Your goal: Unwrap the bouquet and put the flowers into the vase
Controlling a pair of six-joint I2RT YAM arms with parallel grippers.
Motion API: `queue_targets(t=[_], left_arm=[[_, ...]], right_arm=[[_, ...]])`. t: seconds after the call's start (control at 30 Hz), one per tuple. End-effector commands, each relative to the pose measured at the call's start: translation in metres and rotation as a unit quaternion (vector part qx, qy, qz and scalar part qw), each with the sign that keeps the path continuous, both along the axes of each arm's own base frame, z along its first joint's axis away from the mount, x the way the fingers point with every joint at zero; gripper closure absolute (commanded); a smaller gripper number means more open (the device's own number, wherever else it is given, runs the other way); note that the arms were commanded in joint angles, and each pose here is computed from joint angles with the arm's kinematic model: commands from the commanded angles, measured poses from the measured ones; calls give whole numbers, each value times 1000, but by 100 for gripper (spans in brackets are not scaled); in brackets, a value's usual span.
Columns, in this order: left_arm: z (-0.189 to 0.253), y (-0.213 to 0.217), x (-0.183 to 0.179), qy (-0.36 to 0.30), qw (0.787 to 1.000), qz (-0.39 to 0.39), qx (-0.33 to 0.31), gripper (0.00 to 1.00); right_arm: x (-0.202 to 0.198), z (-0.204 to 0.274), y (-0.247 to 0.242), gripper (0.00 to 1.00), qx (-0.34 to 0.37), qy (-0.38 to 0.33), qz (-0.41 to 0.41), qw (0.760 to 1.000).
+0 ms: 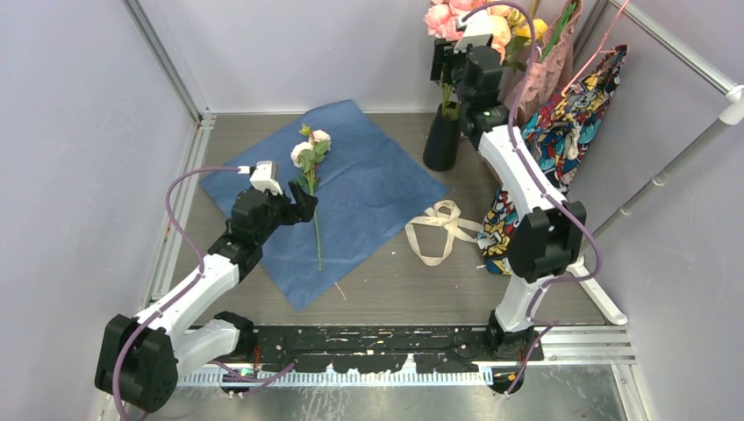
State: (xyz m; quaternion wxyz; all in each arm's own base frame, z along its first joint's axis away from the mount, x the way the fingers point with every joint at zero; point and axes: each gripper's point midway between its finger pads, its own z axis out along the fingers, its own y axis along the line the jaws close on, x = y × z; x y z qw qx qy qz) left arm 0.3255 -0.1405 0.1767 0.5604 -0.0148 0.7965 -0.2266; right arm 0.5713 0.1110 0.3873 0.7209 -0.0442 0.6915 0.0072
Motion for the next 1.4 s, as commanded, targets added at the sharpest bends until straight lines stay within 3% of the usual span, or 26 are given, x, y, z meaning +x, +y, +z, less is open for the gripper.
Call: queue_targets(t=[0.0, 0.3, 0.5, 0.6, 0.83, 1.2, 1.37], left_arm=[[-8, 10, 12, 36, 998, 45, 6, 24], [-37, 14, 32, 145, 984, 92, 38, 26], [-57, 14, 48, 202, 970, 102, 83, 48], [-68, 10, 53, 238, 962, 95, 97, 55], [-93, -1, 47, 309, 943, 88, 86, 55], [-127, -19, 39, 349, 932, 57, 84, 56], [-139, -17, 38, 357, 927, 59, 96, 64]], right_arm=[[-51, 105, -6, 27, 37, -124, 17, 992], [-110, 154, -11, 27, 65, -182, 43, 980], [-141, 167, 1, 27, 100, -197, 94, 971], [-144, 163, 12, 28, 103, -189, 109, 970], [-138, 138, 46, 28, 96, -156, 137, 973], [-133, 100, 76, 28, 87, -117, 150, 978], [-132, 90, 84, 27, 86, -106, 155, 978]])
